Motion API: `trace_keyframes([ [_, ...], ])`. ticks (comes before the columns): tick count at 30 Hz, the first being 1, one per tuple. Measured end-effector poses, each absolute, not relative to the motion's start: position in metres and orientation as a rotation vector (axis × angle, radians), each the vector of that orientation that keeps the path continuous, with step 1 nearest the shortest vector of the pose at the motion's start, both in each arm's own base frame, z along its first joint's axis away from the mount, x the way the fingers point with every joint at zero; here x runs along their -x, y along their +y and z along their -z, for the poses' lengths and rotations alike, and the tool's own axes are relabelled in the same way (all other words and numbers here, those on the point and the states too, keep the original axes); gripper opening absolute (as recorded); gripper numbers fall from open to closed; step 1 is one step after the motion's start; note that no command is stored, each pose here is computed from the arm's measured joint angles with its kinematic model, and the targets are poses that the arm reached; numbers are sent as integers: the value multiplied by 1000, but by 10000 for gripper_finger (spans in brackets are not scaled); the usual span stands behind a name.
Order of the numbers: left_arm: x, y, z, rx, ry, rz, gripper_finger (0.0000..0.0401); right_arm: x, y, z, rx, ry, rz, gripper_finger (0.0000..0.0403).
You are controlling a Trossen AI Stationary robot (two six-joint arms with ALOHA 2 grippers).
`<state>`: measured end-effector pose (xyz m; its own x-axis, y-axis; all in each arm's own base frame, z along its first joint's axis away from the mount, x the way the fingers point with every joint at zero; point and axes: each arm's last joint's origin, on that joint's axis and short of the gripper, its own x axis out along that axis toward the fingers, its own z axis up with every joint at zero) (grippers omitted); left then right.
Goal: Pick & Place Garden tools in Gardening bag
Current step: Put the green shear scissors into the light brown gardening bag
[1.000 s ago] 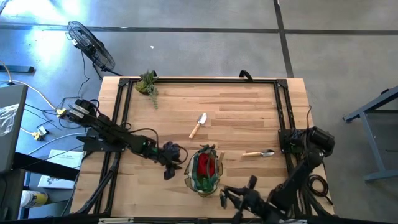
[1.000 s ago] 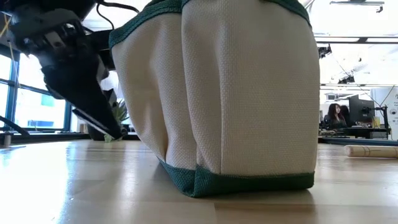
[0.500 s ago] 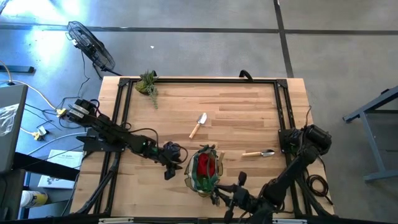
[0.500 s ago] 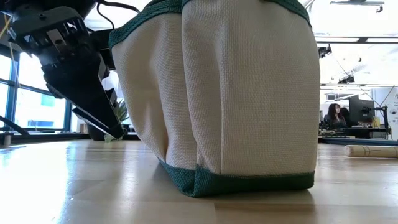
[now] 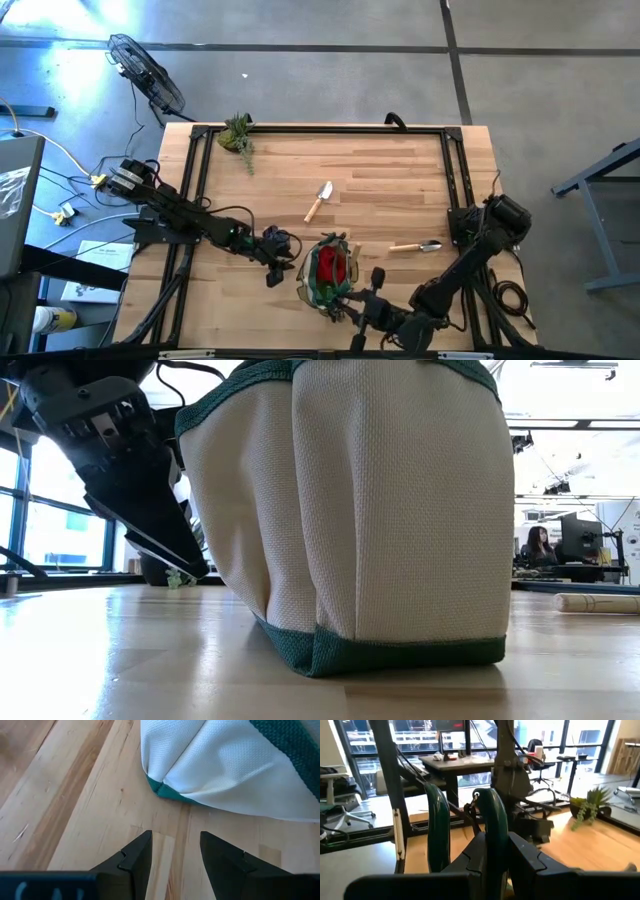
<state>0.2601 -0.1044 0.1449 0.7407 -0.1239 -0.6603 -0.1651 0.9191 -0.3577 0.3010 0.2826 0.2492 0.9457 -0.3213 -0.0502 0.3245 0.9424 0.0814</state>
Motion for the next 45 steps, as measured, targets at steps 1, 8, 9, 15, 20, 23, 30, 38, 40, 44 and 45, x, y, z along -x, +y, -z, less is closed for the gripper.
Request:
trace_keyframes([
  [1, -260, -104, -145, 414, 742, -24, 161, -302, 282, -250, -85, 34, 324, 41],
  [8, -260, -104, -145, 400, 740, -21, 161, -316, 266, -245, -136, 48, 380, 41],
  [9, -260, -104, -145, 398, 739, -20, 161, -317, 264, -243, -148, 57, 385, 41],
  [15, -260, -104, -145, 395, 738, -19, 161, -319, 259, -240, -179, 63, 421, 41],
  [20, -260, -104, -145, 395, 739, -19, 161, -316, 259, -238, -133, 57, 504, 41],
  [23, -260, -104, -145, 395, 739, -18, 161, -313, 256, -232, -95, 59, 595, 41],
  [30, -260, -104, -145, 395, 739, -18, 161, -308, 254, -225, -84, 72, 632, 41],
  [38, -260, -104, -145, 395, 739, -18, 161, -288, 270, -225, 23, 30, 709, 41],
  [40, -260, -104, -145, 396, 739, -18, 161, -283, 274, -225, 51, 23, 722, 41],
  [44, -260, -104, -145, 396, 739, -18, 161, -277, 279, -225, 65, 23, 710, 41],
  [45, -260, -104, -145, 396, 739, -18, 161, -277, 279, -225, 66, 24, 709, 41],
])
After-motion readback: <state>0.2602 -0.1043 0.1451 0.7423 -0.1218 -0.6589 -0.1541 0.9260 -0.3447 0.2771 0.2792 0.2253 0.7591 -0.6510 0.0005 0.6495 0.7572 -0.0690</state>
